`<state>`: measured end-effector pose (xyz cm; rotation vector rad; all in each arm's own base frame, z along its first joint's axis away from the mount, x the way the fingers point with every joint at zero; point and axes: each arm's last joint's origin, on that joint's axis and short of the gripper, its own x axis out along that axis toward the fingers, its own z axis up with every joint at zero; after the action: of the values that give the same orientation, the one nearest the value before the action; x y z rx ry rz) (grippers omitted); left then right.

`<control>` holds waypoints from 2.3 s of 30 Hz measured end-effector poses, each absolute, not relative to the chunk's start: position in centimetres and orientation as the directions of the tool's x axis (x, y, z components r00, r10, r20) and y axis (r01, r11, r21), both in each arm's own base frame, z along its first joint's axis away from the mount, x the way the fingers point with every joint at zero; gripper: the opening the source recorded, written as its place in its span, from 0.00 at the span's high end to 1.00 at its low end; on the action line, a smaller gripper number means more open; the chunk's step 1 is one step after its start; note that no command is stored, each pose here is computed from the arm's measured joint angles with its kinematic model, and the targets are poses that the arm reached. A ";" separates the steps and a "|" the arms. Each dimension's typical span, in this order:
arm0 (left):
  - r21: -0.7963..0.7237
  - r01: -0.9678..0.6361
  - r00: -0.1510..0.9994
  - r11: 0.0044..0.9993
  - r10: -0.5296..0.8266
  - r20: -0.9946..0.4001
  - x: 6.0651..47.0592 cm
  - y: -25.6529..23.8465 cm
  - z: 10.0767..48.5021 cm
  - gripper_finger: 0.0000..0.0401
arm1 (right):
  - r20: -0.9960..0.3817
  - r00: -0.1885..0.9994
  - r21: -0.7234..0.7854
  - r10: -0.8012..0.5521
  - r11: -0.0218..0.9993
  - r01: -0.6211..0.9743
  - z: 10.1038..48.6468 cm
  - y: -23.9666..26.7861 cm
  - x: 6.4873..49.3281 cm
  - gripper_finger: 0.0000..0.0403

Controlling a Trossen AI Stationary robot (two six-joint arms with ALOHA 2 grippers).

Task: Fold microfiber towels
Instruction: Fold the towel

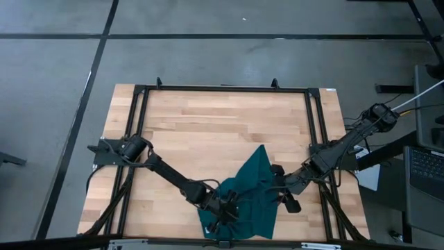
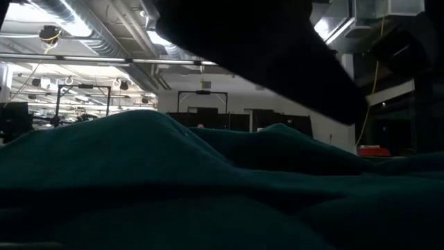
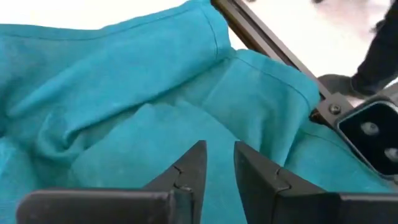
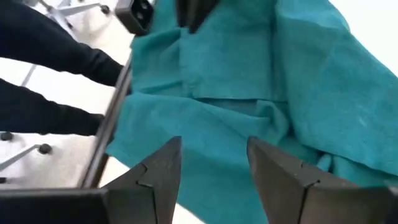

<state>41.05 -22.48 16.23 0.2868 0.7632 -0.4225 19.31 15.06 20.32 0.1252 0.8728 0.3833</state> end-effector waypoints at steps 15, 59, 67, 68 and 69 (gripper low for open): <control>0.113 0.503 0.618 0.857 -0.265 -0.740 41.0 -22.1 16.0 0.81 | -0.727 0.584 0.285 0.360 0.933 -0.219 20.1 14.6 19.7 0.51; 0.015 0.349 0.600 0.937 -0.211 -0.771 44.7 -16.4 11.0 0.99 | -0.708 0.602 0.360 0.370 0.922 -0.143 20.3 15.9 18.9 0.55; 0.083 0.278 0.580 0.957 -0.098 -0.809 43.4 -15.5 13.8 0.99 | -0.689 0.618 0.383 0.379 0.914 -0.133 20.5 16.1 19.0 0.55; 0.076 0.276 0.580 0.958 -0.103 -0.808 43.3 -15.5 14.4 0.99 | -0.687 0.620 0.383 0.378 0.914 -0.132 20.5 16.1 19.0 0.55; 0.071 0.277 0.578 0.958 -0.107 -0.809 43.0 -15.4 15.1 0.99 | -0.684 0.628 0.380 0.372 0.916 -0.129 20.6 16.1 19.0 0.55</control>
<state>43.04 -15.41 15.08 0.1985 0.9284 -0.2266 19.02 16.08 20.56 0.3091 0.8469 0.2921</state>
